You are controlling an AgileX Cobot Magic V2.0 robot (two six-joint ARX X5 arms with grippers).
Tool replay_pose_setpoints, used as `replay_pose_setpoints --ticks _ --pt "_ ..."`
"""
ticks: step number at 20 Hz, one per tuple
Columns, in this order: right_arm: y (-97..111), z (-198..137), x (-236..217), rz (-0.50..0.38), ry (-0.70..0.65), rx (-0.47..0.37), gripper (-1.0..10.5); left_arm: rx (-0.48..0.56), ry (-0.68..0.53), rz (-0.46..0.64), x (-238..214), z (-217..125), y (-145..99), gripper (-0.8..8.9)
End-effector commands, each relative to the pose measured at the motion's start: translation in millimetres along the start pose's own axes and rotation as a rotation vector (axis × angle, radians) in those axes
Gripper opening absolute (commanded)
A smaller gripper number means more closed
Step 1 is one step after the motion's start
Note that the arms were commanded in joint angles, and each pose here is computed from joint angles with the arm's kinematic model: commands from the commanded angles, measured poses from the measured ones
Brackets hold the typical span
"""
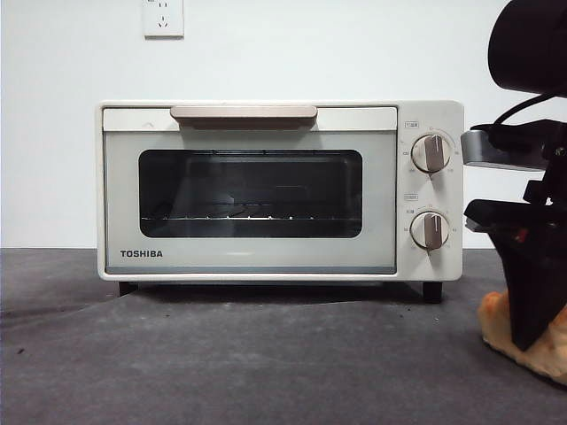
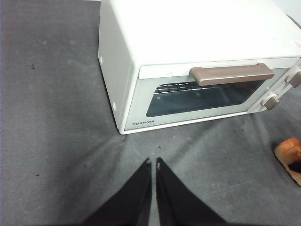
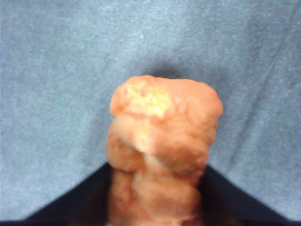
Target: The left arm flap open the oven, the right arm pick bread and place it into oven, the left arm flap close the oven
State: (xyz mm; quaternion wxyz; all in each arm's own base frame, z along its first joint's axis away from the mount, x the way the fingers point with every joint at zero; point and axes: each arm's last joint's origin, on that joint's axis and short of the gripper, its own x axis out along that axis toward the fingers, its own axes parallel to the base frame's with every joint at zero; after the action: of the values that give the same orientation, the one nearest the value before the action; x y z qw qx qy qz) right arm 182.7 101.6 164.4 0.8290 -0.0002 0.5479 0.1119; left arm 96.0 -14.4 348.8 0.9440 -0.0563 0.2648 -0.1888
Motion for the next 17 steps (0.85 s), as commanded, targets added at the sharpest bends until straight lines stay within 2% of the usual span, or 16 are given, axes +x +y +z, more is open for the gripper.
replay_pose_setpoints --ticks 1,9,17 --pt "2.4 2.2 -3.6 0.019 -0.024 0.004 1.7 0.03 -0.028 -0.009 -3.7 6.3 -2.3 0.17" --pt "-1.7 -8.2 -54.5 0.1 -0.169 0.004 1.7 0.043 -0.034 -0.119 19.5 20.6 -8.5 0.17" --pt "-8.5 -23.6 -116.4 0.172 -0.32 0.009 1.7 0.115 -0.031 -0.288 95.1 51.3 -34.4 0.17"
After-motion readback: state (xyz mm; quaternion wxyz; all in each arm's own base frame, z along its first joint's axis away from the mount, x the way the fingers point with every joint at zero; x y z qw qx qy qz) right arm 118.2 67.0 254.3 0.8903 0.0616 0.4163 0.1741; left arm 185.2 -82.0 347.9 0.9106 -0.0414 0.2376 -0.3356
